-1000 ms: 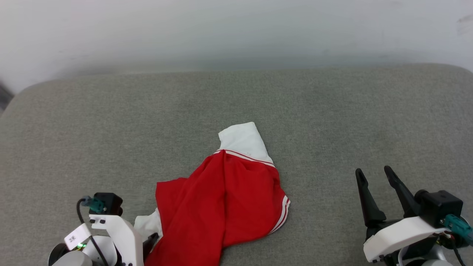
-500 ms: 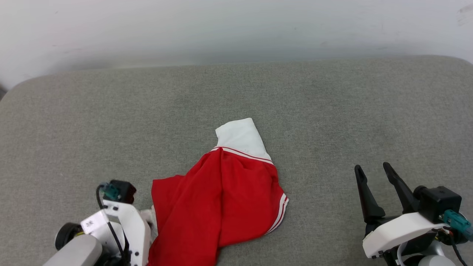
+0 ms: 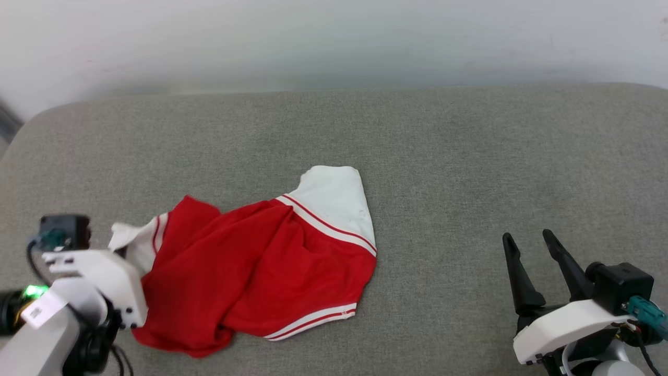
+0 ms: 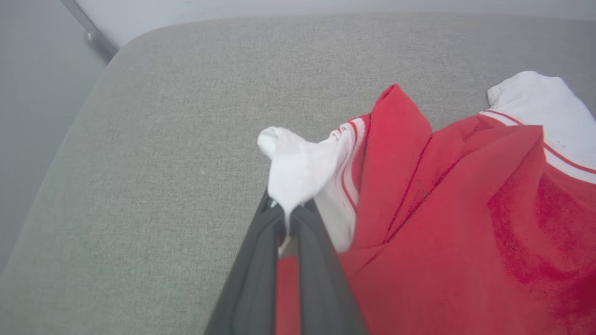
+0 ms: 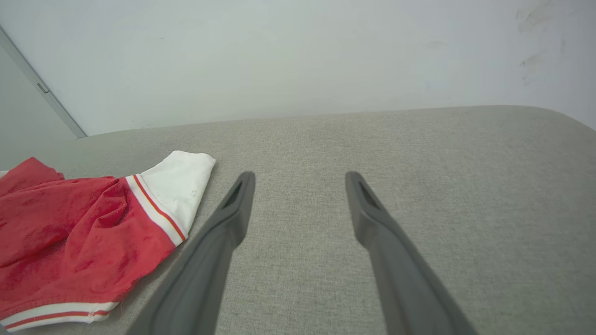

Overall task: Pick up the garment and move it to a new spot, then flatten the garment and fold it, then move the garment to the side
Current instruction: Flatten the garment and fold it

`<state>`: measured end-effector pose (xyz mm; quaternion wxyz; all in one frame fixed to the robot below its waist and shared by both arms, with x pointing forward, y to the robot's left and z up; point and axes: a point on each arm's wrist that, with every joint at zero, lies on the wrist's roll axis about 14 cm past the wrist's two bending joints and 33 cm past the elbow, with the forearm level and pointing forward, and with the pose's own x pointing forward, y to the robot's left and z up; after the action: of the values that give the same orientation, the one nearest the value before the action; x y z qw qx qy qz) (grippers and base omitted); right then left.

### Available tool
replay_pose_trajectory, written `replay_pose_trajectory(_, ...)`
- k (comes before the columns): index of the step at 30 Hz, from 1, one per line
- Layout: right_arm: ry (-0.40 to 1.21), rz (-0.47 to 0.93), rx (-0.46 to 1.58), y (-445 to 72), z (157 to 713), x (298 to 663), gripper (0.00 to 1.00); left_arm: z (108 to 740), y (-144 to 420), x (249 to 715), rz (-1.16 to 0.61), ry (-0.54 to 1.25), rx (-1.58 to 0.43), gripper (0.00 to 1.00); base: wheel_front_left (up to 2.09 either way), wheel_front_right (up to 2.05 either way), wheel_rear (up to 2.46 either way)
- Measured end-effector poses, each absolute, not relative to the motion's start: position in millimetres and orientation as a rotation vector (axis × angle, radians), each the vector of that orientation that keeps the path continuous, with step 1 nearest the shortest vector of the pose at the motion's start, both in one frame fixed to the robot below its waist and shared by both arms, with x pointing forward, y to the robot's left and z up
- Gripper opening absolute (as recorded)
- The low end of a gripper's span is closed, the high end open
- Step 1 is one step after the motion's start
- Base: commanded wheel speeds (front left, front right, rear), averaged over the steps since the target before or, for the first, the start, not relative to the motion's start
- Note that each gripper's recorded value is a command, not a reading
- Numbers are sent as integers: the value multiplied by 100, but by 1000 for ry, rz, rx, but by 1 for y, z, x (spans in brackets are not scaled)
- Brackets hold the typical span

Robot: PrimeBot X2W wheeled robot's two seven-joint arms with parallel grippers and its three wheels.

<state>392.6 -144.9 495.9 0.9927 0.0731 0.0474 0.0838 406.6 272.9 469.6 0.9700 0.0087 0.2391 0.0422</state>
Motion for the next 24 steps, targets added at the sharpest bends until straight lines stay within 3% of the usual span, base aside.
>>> replay_pose_trajectory(10,106,159,150,-148,492,393,100,385,298,329,266,732,-203,0,0,0,0)
replay_pose_trajectory(11,105,159,149,-148,492,393,100,384,296,328,262,726,-212,33,0,0,0)
replay_pose_trajectory(12,105,160,149,-147,493,393,100,385,295,328,260,715,-219,46,0,0,0)
replay_pose_trajectory(13,102,161,146,-147,494,393,100,387,293,329,257,693,-218,100,0,0,0)
replay_pose_trajectory(24,65,178,135,-143,511,385,100,477,271,369,170,194,-85,100,0,0,0)
